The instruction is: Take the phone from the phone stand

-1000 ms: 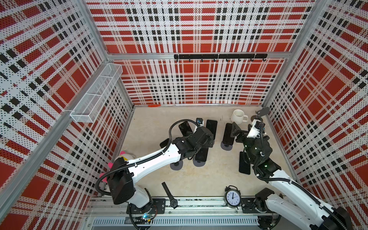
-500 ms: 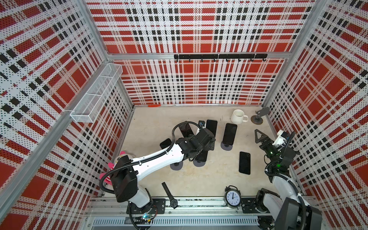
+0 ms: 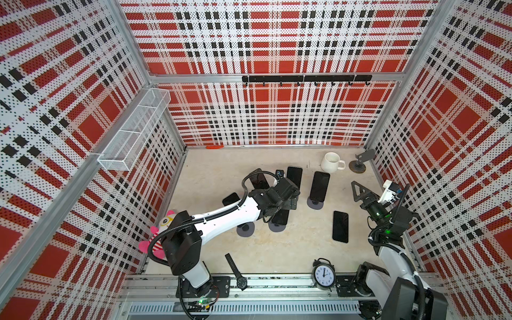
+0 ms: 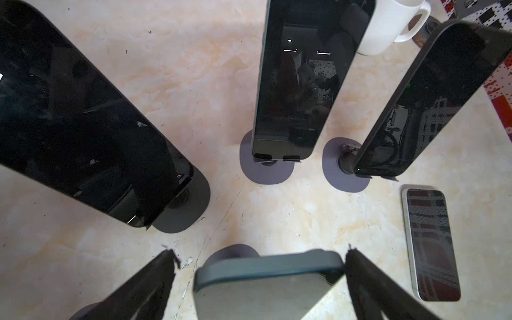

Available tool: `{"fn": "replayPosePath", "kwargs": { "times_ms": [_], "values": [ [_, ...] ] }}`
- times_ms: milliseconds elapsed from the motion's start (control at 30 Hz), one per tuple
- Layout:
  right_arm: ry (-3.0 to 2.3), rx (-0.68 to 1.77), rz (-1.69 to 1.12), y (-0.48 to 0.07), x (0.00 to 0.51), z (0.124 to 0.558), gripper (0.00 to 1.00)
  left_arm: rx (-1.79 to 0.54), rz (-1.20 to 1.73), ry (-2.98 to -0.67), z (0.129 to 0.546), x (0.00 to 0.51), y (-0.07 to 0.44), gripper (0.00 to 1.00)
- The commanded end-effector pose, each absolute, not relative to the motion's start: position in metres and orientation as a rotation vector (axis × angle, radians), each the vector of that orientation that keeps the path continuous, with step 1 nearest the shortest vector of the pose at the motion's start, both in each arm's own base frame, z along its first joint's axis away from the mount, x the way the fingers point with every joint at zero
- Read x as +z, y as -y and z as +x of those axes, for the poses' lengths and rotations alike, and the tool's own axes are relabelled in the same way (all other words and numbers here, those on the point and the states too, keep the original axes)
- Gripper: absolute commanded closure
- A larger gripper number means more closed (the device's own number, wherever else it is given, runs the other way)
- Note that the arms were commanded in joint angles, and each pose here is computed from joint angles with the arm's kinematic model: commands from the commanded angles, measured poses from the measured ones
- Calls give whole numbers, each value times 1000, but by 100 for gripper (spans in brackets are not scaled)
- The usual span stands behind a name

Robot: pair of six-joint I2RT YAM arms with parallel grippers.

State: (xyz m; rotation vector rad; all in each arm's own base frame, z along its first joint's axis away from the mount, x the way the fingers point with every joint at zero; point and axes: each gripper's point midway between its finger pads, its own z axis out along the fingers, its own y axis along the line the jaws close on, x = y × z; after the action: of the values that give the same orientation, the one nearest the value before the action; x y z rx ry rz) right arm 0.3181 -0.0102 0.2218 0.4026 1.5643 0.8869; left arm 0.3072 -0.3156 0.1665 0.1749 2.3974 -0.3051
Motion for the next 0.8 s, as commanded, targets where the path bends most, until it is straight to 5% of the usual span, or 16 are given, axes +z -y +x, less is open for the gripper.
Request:
{"fn": "replayPosePath", "kwargs": {
  "times_ms": [0,267,767],
  "values": [
    [-1593,766,498,32,208,325,0,-319,165,-2376,308,179,318,2],
    [-1681,-32,558,58,193,308,0,-301,142,-2366,309,180,313,2],
    [-1713,-236,367,25,178,316,0,-300,129,-2363,311,179,314,2]
  ]
}}
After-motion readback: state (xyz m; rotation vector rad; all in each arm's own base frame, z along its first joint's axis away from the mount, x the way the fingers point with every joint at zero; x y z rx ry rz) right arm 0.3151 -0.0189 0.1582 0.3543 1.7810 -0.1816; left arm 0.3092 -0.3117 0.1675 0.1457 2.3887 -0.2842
